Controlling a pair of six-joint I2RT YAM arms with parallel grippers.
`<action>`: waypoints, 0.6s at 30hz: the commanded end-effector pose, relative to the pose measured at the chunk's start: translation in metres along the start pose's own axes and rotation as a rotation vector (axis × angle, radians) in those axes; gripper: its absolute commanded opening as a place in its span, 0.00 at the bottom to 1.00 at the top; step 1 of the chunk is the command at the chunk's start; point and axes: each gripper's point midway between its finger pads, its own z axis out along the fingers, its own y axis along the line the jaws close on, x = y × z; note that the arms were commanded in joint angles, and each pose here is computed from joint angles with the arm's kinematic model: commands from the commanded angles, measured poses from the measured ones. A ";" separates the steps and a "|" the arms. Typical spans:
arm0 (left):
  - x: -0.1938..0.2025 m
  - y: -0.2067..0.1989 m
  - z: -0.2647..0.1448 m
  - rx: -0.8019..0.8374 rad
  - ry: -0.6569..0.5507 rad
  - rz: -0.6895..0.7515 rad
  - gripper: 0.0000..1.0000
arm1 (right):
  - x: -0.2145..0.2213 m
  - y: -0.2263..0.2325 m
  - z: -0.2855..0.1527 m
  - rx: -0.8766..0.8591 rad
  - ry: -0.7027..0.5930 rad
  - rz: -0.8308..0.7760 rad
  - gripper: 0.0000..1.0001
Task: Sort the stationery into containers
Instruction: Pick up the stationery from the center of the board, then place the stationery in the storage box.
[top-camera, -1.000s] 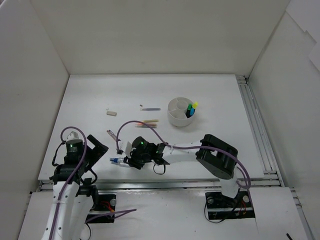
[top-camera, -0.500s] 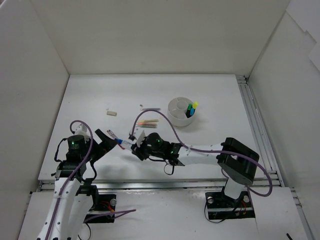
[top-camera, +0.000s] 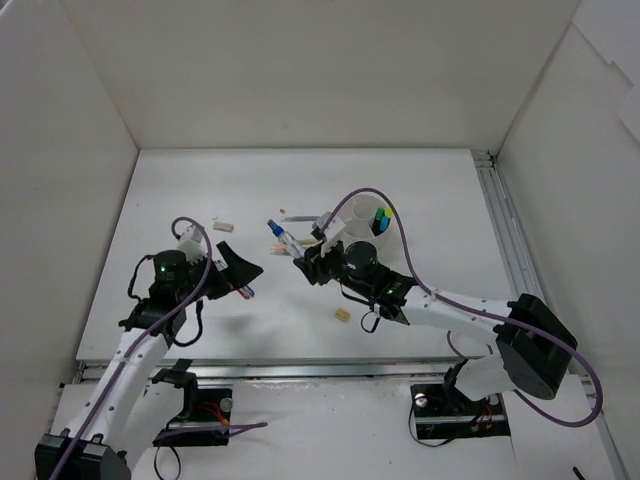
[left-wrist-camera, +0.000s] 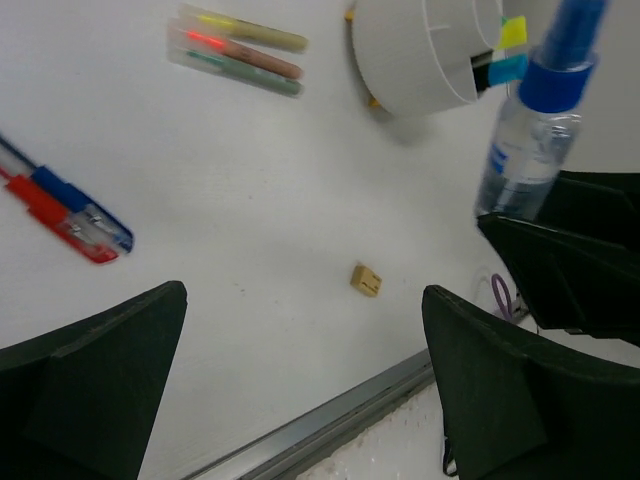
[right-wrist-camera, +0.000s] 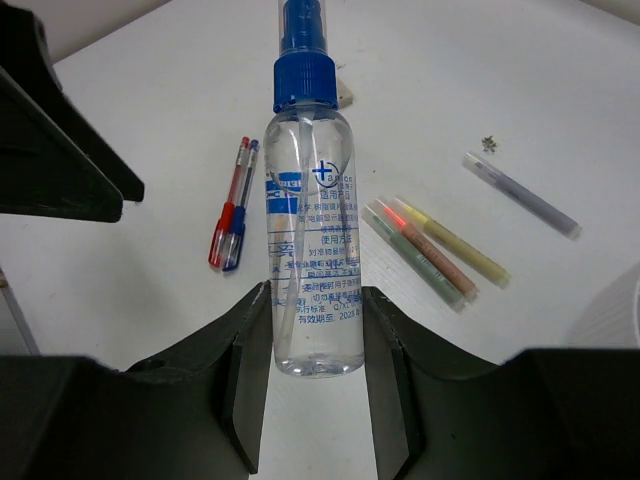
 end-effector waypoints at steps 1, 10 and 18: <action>-0.040 -0.073 0.000 0.215 -0.121 0.184 0.99 | -0.030 0.017 -0.002 -0.076 -0.112 0.023 0.00; -0.052 -0.110 0.021 0.268 -0.166 0.222 0.99 | -0.029 0.039 -0.011 -0.152 -0.125 0.026 0.00; -0.048 -0.129 0.041 0.295 -0.127 0.237 0.95 | -0.032 0.049 -0.015 -0.166 -0.151 0.032 0.00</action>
